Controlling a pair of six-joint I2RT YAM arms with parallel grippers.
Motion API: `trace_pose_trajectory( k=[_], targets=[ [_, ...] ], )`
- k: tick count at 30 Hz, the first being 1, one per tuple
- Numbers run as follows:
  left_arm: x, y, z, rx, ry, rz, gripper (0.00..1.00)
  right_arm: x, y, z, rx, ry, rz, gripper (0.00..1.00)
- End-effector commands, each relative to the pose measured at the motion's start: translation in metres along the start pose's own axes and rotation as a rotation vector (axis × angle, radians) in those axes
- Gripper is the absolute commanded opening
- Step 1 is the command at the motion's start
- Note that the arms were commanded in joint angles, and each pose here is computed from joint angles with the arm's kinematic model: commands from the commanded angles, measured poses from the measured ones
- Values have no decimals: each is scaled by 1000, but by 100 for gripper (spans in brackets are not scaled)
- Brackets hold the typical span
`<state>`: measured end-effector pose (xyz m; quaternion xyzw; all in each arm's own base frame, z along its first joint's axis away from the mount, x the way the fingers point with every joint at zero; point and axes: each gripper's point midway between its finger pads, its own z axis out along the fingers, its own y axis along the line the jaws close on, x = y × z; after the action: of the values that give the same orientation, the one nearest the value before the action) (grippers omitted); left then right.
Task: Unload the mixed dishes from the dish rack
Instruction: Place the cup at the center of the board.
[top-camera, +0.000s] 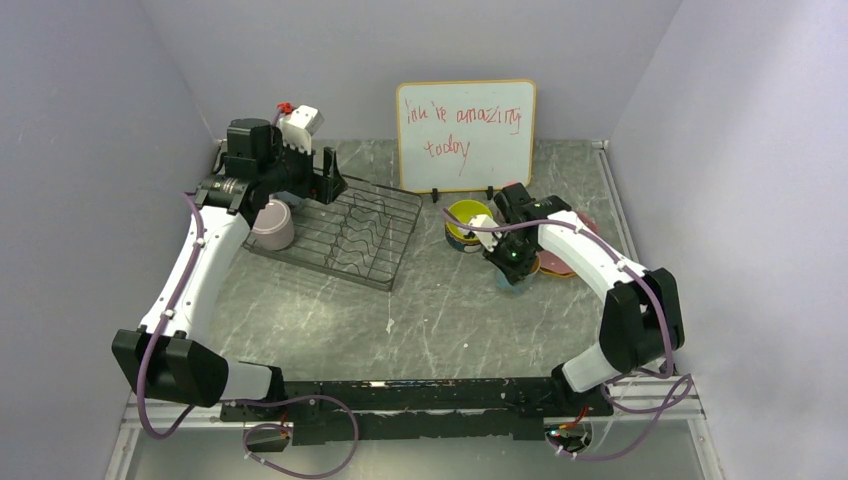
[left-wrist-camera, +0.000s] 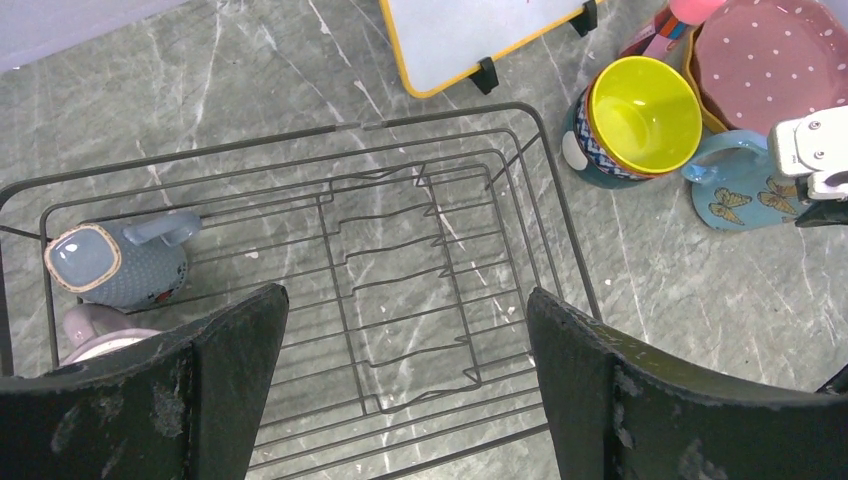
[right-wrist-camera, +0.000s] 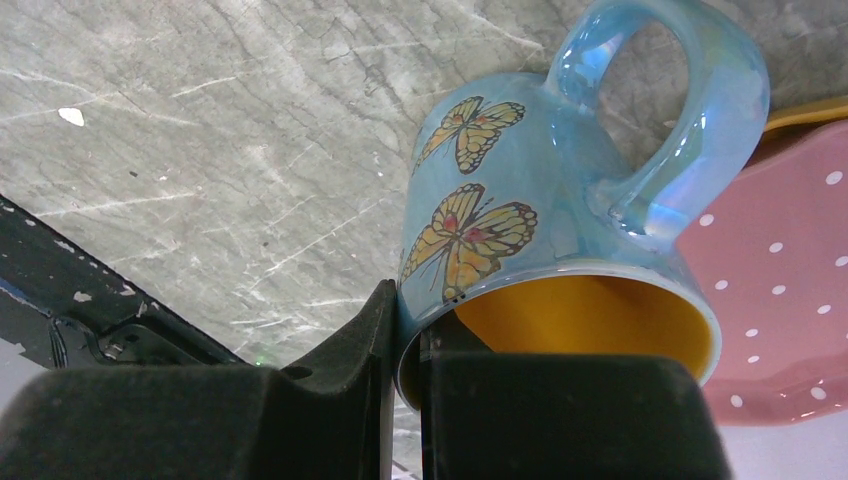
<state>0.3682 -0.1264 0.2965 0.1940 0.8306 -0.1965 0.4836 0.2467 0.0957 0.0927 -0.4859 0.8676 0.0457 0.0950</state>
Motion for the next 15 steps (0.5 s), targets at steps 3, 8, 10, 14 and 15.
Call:
trace_pose_trajectory(
  k=[3, 8, 10, 14, 15],
  targets=[
    [-9, 3, -13, -37, -37, 53, 94, -12, -6, 1, 34, -39, -28, 4],
    [-7, 10, -14, -75, -28, 80, 94, -12, -6, 1, 34, -39, -30, 10],
    [-4, 15, -14, -98, -18, 85, 94, -13, -6, 0, 38, -40, -30, 15],
    [5, 30, -13, -172, 9, 95, 94, -18, -9, -6, 61, -64, -28, 32],
    [7, 34, -13, -192, 17, 101, 94, -19, -9, -7, 64, -73, -28, 39]
  ],
)
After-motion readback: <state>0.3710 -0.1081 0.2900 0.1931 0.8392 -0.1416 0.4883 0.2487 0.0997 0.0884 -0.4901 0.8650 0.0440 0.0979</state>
